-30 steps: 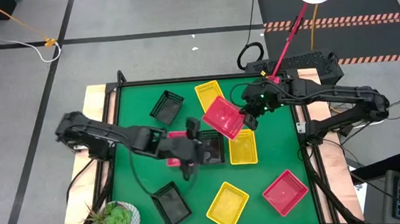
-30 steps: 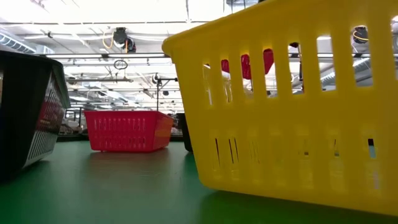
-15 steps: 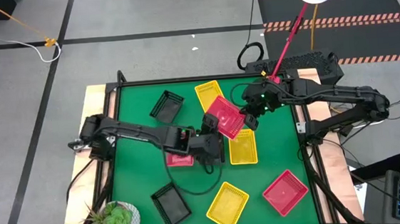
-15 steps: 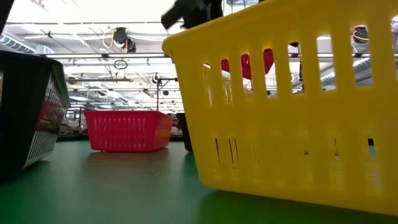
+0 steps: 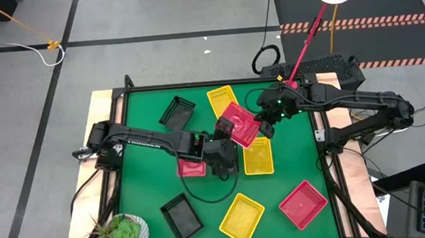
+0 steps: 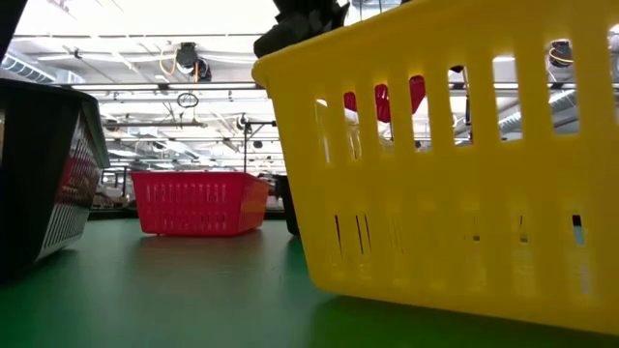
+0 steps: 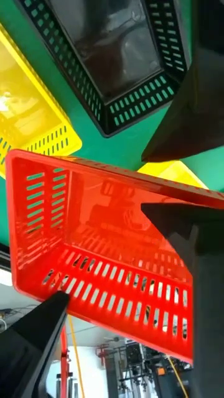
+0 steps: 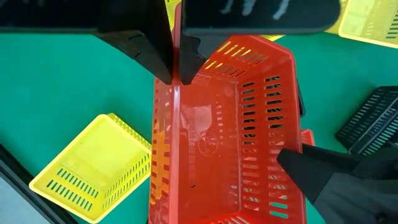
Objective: Stack baskets by color
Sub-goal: Stack the top red bin on top of the middle red bin
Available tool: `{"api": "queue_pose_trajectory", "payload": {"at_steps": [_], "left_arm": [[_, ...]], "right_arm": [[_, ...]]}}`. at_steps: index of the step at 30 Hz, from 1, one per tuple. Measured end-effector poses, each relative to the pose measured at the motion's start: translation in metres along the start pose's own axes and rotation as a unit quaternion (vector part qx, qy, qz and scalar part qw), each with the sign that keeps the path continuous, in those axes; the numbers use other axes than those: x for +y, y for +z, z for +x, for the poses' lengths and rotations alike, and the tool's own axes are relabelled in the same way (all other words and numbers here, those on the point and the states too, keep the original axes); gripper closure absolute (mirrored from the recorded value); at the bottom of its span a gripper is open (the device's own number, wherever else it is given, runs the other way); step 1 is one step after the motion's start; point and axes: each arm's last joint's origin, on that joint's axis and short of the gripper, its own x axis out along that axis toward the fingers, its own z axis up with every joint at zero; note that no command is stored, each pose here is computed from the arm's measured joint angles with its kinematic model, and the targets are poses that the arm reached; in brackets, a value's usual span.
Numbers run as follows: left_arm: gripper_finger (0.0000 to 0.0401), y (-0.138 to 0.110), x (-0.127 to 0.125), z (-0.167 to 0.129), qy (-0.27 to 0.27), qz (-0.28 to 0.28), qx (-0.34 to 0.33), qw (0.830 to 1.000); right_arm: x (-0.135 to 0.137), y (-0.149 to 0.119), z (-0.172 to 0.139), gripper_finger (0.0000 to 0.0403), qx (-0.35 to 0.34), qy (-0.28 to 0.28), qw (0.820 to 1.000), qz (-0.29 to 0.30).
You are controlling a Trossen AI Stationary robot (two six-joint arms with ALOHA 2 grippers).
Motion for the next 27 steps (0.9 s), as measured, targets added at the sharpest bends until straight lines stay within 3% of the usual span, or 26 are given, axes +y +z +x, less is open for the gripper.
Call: {"api": "queue_pose_trajectory", "payload": {"at_steps": [6,20,23,27], "left_arm": [[0.0326,-0.0001,-0.0005,-0.0002,-0.001,0.004,0.001,1.000],[0.0359,-0.0061,0.0041,0.0055,-0.020,0.011,-0.005,1.000],[0.0347,-0.0073,0.0052,0.0065,-0.020,0.007,-0.003,1.000],[0.0297,-0.0074,0.0060,0.0069,-0.016,0.001,-0.002,1.000]], "right_arm": [[0.0001,0.0001,0.0000,0.0401,-0.001,0.000,1.000,0.000],[0.0001,0.0003,0.0002,0.0401,-0.002,0.001,1.000,0.002],[0.0001,0.0003,0.0002,0.0401,-0.002,0.001,1.000,0.002],[0.0001,0.0003,0.0002,0.0401,-0.002,0.001,1.000,0.002]]}}
